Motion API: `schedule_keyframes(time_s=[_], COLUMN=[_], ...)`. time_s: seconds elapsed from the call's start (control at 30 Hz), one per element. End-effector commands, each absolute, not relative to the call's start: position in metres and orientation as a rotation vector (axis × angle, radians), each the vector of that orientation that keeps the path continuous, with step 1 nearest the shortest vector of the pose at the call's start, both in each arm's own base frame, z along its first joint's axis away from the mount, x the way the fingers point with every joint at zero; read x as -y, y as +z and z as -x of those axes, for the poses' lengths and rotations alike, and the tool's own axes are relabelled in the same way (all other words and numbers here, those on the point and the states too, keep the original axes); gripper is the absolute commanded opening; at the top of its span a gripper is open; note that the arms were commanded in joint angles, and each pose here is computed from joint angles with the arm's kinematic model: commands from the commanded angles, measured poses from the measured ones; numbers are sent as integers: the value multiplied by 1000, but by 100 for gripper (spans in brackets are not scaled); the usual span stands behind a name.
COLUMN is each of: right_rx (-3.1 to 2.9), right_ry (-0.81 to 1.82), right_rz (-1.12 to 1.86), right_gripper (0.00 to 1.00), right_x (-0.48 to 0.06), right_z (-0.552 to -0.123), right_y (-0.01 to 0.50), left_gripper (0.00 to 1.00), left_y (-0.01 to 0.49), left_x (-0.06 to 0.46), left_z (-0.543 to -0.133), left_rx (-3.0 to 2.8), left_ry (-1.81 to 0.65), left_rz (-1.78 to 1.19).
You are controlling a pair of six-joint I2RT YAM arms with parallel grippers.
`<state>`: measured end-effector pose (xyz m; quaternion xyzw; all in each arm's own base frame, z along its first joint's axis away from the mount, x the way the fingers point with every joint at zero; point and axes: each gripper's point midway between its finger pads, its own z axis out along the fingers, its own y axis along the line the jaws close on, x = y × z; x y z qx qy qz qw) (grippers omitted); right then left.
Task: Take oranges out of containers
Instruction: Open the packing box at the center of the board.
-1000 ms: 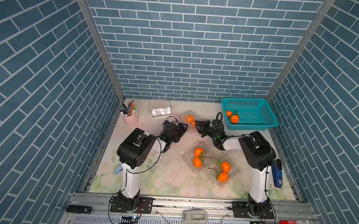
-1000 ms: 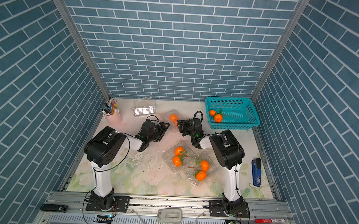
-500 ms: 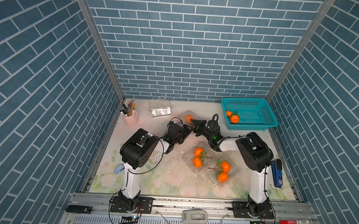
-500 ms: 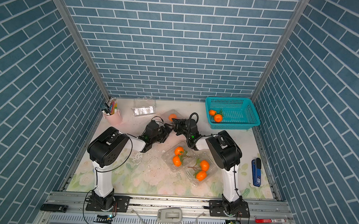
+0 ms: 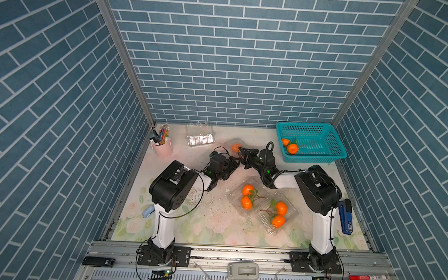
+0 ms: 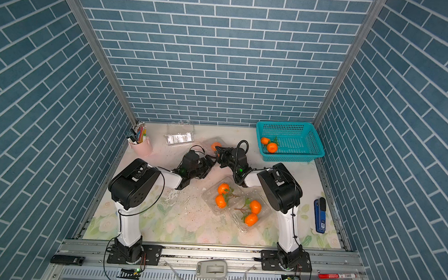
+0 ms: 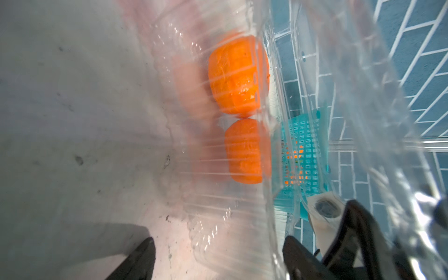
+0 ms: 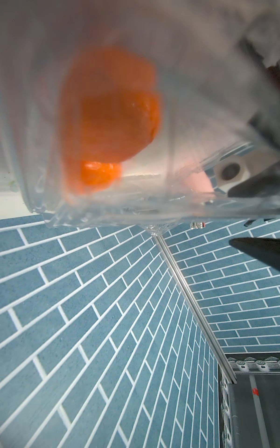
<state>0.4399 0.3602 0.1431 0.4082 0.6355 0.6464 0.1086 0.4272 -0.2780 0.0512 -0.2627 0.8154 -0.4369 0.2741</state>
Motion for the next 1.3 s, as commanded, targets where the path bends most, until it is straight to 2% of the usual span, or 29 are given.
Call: schedule_keyframes(time_s=[0.0, 0.33, 0.6, 0.73, 0.93, 1.07, 1.27], right_rx=[-1742, -1697, -1720, -1792, -1896, -1964, -2172], right_ry=[1997, 1963, 1927, 1870, 1866, 1832, 1574], right_rz=[-1214, -1285, -1234, -1129, -943, -794, -438], right_gripper=[30, 29, 31, 36, 55, 63, 74], right_x=[-361, -356, -339, -322, -315, -316, -316], right_z=[-455, -468, -476, -480, -482, -478, -459], right_y=[185, 196, 196, 198, 209, 218, 228], left_gripper=[82, 81, 82, 85, 92, 96, 99], left_y=[-1, -13, 11, 29, 54, 77, 121], left_x=[259, 254, 250, 238, 210, 189, 179], left_z=[-399, -391, -400, -404, -409, -418, -450], left_rx=[-2413, -2461, -2416, -2383, -2342, -2337, -2379], left_ry=[-983, -950, -989, -990, -970, -907, -849], left_rz=[757, 769, 757, 757, 766, 719, 576])
